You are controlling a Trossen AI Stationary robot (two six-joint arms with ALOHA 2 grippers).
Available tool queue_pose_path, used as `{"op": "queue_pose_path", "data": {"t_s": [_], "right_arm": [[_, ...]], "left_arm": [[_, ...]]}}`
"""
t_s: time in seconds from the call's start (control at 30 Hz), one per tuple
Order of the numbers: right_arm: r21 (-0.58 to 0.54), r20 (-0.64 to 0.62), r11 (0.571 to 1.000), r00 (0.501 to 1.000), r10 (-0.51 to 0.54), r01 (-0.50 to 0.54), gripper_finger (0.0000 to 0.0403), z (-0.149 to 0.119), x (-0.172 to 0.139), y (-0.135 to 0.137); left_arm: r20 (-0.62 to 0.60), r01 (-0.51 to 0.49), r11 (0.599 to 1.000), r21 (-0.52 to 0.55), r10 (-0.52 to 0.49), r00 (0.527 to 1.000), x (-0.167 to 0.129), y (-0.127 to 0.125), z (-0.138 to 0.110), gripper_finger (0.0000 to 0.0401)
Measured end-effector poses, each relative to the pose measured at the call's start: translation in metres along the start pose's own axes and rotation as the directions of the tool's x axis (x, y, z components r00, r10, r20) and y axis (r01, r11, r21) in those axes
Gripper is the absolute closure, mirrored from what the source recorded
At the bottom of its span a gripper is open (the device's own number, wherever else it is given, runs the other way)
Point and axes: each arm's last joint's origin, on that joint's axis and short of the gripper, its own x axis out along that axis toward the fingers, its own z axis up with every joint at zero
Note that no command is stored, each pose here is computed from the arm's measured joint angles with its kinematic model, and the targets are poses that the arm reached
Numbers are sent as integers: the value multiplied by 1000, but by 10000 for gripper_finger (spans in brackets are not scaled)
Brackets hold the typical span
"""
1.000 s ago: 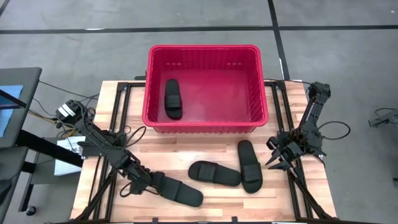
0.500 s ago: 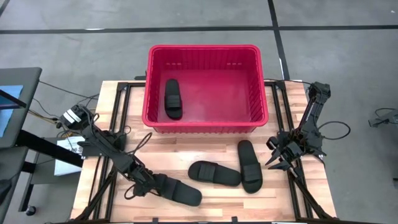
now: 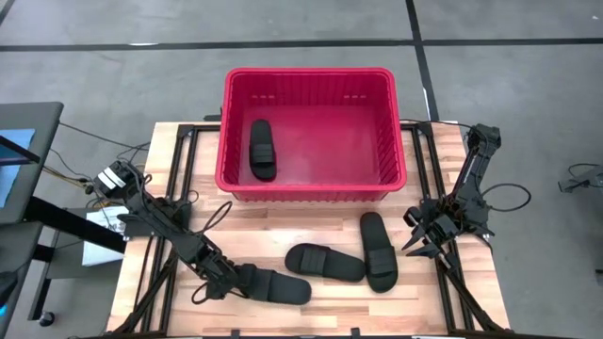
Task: Pick and place slides into bin
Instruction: Put the black slide into the red bin
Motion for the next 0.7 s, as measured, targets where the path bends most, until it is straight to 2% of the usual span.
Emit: {"op": "queue_pose_path", "data": {"t_s": [0.23, 0.7], "right_arm": [[-1, 0, 1000, 1000, 0, 0, 333, 0, 0, 0], [0, 0, 1000, 1000, 1, -1, 333, 0, 0, 0]], "left_arm": [[-27, 10, 1000, 1, -10, 1000, 0, -2, -1, 385], [-43, -9, 1000, -6, 9, 999, 0, -1, -2, 398]]}}
